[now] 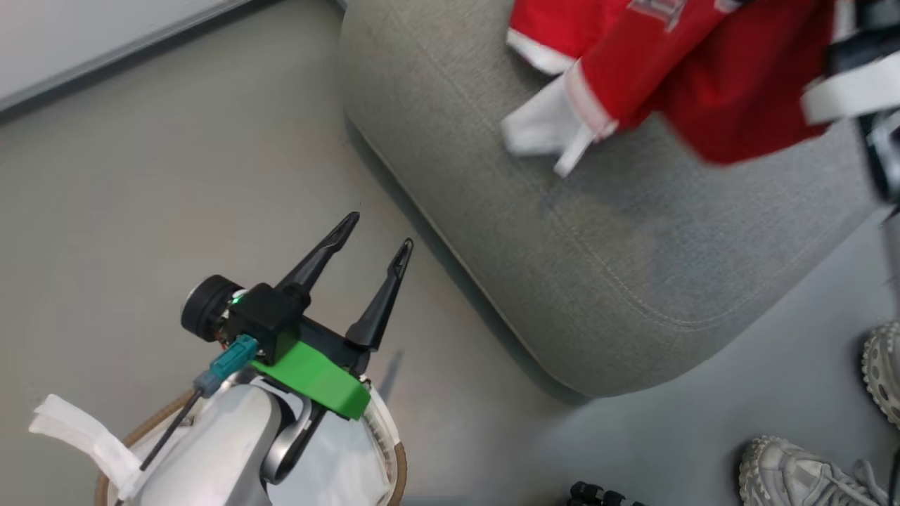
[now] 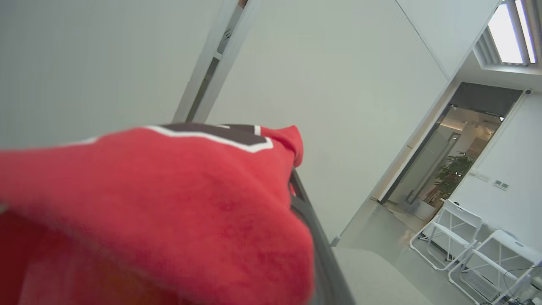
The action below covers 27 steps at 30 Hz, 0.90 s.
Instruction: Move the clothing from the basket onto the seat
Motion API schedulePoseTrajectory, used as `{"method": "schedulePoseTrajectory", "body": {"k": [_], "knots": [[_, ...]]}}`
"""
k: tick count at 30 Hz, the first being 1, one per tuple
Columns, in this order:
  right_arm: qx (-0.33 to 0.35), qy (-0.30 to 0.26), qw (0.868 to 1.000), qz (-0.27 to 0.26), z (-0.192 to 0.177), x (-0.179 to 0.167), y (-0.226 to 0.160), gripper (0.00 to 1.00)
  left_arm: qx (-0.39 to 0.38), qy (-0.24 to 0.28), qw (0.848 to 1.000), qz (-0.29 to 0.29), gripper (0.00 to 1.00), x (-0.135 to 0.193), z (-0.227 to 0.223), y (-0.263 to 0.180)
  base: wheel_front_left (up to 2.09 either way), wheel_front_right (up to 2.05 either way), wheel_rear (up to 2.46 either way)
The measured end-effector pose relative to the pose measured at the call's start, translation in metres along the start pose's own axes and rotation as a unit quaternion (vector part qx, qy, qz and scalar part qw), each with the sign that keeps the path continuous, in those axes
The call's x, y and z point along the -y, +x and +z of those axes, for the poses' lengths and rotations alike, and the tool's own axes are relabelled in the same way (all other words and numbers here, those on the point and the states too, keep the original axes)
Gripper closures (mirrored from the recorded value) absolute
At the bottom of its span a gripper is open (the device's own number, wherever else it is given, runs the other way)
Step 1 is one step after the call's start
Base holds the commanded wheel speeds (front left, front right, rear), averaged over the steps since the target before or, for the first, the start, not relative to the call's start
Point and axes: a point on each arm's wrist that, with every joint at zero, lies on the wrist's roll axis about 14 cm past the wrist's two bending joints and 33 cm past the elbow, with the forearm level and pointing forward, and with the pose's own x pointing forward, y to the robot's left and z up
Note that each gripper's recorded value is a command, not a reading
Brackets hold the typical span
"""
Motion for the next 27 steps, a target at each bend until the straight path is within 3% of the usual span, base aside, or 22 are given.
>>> {"method": "schedulePoseTrajectory", "body": {"k": [4, 8, 15, 22, 23, 25, 27], "knots": [[-0.009, -0.061, 0.998, -0.029, -0.008, 0.033, 0.029, 1.0, -0.008, -0.006, 1.0, 0.019, 0.0, -0.021, -0.011, -0.01, 0.0, 0.0, 0.0], [-0.041, -0.097, 0.994, -0.036, -0.031, 0.04, 0.05, 1.0, -0.013, -0.012, 0.999, 0.037, 0.0, -0.04, -0.018, -0.018, 0.0, 0.0, 0.0], [-0.153, -0.071, 0.985, -0.043, -0.124, 0.007, 0.046, 1.0, -0.026, -0.024, 0.997, 0.072, 0.0, -0.07, -0.034, -0.039, 0.0, 0.0, 0.0], [-0.242, -0.041, 0.969, -0.022, -0.204, -0.053, 0.02, 1.0, -0.05, -0.04, 0.99, 0.125, 0.0, -0.107, -0.06, -0.069, 0.0, 0.0, 0.0], [-0.252, -0.034, 0.967, -0.019, -0.213, -0.061, 0.014, 0.93, -0.053, -0.043, 0.989, 0.13, 0.0, -0.109, -0.064, -0.072, 0.0, 0.0, 0.0], [-0.271, -0.027, 0.962, -0.012, -0.229, -0.077, 0.002, 0.0, -0.058, -0.049, 0.987, 0.139, 0.0, -0.113, -0.069, -0.077, 0.0, 0.0, 0.0], [-0.283, -0.014, 0.959, -0.013, -0.238, -0.086, -0.008, 0.0, -0.06, -0.052, 0.986, 0.148, 0.0, -0.116, -0.071, -0.081, 0.0, 0.0, 0.0]]}}
